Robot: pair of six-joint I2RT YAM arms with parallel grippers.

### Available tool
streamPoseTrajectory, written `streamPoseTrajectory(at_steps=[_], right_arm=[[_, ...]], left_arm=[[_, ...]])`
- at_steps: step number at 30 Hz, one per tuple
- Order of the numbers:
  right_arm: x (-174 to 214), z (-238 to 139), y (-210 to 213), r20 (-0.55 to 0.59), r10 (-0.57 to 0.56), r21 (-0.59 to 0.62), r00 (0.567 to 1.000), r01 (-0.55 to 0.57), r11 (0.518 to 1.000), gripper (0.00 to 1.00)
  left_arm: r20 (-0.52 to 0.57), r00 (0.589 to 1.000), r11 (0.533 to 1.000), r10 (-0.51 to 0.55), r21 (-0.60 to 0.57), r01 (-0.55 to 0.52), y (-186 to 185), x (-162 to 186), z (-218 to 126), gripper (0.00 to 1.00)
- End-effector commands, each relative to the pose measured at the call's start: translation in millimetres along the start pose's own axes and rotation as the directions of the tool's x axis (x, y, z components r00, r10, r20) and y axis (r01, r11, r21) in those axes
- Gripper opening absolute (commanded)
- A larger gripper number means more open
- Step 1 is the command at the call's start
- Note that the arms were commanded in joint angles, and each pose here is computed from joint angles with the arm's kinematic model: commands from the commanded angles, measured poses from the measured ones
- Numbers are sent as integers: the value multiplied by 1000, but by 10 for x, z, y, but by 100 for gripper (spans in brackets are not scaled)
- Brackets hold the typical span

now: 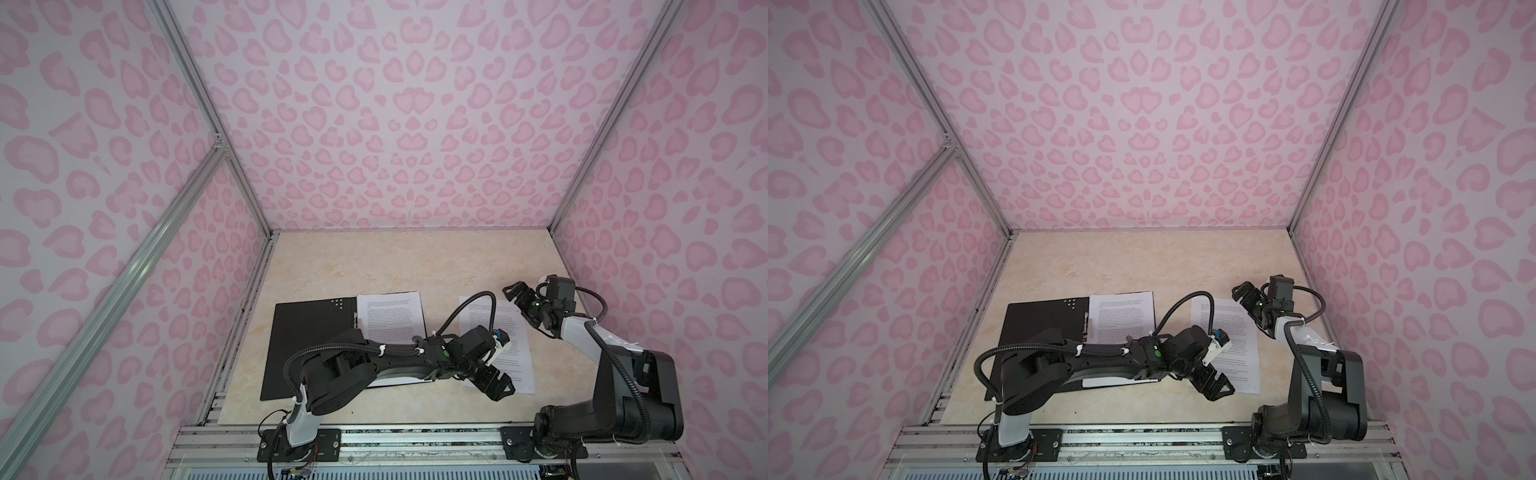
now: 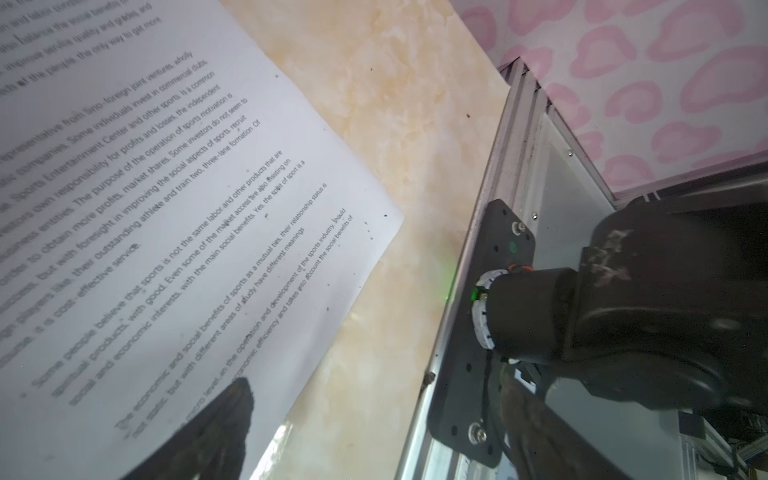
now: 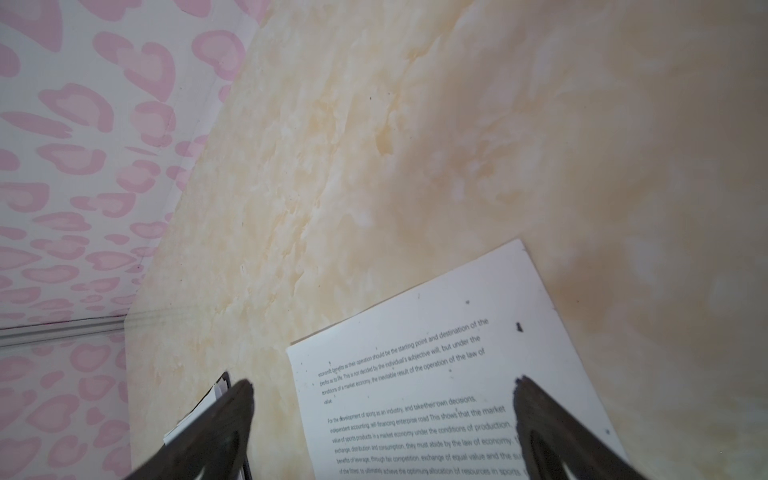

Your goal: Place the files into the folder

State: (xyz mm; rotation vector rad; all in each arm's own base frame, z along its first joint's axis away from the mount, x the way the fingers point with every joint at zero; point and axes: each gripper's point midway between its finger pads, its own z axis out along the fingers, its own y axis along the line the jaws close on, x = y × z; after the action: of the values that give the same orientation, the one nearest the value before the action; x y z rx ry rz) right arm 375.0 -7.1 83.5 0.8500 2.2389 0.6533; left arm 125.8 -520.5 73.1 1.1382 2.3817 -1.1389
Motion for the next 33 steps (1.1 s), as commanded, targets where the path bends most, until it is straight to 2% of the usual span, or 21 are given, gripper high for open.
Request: streamPoseTrajectory(at_steps=[1,5,11,18,21,26,33], right_arm=[[-83,15,0,15,-17,-4,1000,17,1000,97],[-119,85,-77,4,8,8,1000,-8,1000,97],[-149,214,-179,5,5,35,1000,-5,999,97],[-273,357,-276,3,-39,94,999,38,995,97],[-280,446,-369,-43,-67,147,997,72,986,97],[-328,533,-503,-59,-88,197,994,98,975,97],[-338,701,-520,-121,-110,194,986,133,972,97]], left_arm=[[-58,997,999,-54,3,54,69,90,160,95],[-86,989,993,-120,-29,118,302,213,229,95],[-82,959,956,-272,-137,259,918,428,16,95],[-128,944,934,-305,-234,270,1305,687,-130,95],[-147,935,926,-323,-250,281,1432,766,-136,94],[-160,934,923,-320,-275,269,1536,766,-188,94],[-179,932,924,-316,-282,259,1552,782,-183,93]])
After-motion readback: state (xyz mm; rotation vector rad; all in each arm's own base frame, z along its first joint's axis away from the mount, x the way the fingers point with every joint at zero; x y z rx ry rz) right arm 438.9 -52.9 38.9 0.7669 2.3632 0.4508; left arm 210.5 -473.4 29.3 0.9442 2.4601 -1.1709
